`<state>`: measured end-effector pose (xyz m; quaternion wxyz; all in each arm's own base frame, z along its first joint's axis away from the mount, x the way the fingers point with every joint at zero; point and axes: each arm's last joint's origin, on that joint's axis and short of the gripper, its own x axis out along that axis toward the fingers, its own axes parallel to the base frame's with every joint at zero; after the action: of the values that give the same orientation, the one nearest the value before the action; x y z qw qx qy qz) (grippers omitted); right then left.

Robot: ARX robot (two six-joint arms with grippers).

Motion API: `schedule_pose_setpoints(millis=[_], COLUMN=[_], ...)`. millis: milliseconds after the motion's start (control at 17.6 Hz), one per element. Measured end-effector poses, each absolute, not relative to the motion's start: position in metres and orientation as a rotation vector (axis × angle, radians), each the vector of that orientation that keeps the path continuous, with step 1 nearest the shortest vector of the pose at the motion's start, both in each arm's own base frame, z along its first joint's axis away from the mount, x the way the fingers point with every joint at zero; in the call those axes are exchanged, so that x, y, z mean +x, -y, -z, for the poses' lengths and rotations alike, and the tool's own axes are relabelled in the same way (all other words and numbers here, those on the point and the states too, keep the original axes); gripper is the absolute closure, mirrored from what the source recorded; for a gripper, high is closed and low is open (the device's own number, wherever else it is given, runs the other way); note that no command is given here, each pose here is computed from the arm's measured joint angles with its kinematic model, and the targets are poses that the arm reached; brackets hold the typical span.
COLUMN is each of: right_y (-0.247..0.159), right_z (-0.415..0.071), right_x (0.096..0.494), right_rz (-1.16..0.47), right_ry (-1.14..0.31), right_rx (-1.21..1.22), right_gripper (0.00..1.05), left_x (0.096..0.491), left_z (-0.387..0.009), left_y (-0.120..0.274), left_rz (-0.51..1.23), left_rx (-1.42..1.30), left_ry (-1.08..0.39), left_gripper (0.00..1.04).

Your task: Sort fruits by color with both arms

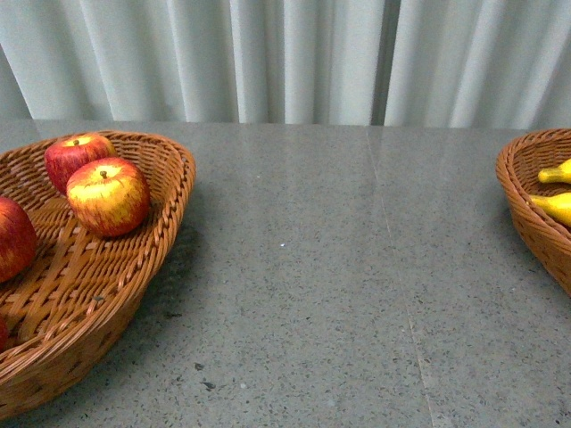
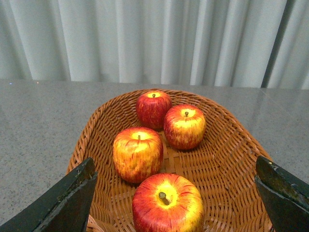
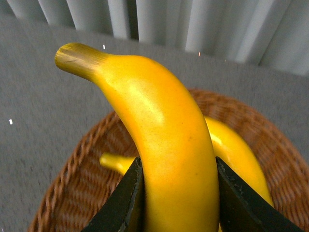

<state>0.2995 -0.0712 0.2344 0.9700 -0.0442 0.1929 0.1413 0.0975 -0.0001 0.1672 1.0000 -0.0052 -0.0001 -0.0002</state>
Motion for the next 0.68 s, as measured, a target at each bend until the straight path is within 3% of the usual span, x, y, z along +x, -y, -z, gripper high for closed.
schedule_pose_setpoints(millis=[285,342,683], right_y=[0.082,0.079,0.076], right_z=[-0.22,-0.223,-0.236], right_x=[0.283,0.282,0.277], right_rz=[-0.279,-0.296,-0.301], right_ry=[-0.454,-0.443,-0.398], right_rx=[-0.119,-0.124,-0.109], right_gripper=[0.71,0.65,0.05], left_x=[0.097,0.097,0.097], left_z=[-0.167,-0.167,-0.167], left_y=[0.0,0.0,0.0], left_rz=[0.001,0.001,0.001], left_rx=[-0.01,-0.011,-0.01], left_ry=[0.0,0.0,0.0], left_gripper=[0.07,0.07,0.07])
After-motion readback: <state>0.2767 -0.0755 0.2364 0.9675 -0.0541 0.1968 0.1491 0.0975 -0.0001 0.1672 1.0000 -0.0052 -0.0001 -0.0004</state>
